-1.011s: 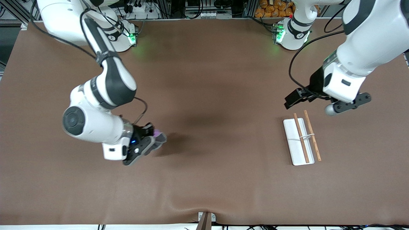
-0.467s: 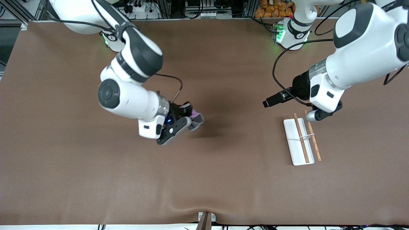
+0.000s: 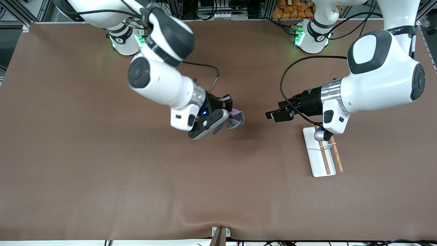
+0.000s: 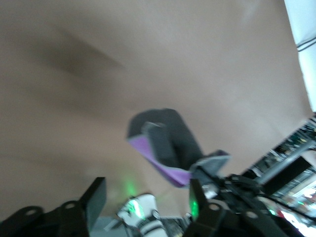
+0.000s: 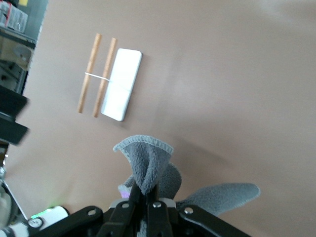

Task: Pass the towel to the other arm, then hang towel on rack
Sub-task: 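Lift the towel with the right gripper while the left gripper approaches, then grasp the hanging towel with the left gripper beside the right gripper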

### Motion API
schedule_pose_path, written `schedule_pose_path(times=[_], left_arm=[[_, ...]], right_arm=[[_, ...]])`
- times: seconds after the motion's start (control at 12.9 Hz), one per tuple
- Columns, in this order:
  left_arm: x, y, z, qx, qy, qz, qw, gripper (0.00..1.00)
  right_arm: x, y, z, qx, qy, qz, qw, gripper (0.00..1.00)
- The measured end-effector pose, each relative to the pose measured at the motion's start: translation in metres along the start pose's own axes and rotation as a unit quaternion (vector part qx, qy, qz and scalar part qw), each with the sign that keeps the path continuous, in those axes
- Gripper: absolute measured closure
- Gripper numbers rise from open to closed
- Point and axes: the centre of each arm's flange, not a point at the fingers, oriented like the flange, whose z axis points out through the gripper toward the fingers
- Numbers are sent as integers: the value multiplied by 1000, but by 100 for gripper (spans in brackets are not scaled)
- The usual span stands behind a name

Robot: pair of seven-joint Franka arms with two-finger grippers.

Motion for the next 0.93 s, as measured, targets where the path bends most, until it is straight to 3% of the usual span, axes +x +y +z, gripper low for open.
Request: schedule_pose_path(times=[0.08, 0.16, 0.31, 0.62, 0.93], left_arm=[[-1, 2, -1, -12, -12, -7, 1000, 28], [-1, 3, -1, -20, -14, -9, 1000, 35], [3, 7, -4, -40, -4, -11, 999, 40], [10, 8, 2, -47, -3, -16, 999, 52], [9, 13, 13, -52, -3, -15, 999, 50]], right_arm=[[-2, -11, 2, 4, 6, 7, 1000, 93], [-3, -19, 3, 7, 10, 11, 1000, 93], [-4, -26, 2, 10, 13, 18, 1000, 93], [-5, -33, -9, 10, 21, 18, 1000, 93], [-5, -33, -10, 10, 21, 20, 1000, 93]])
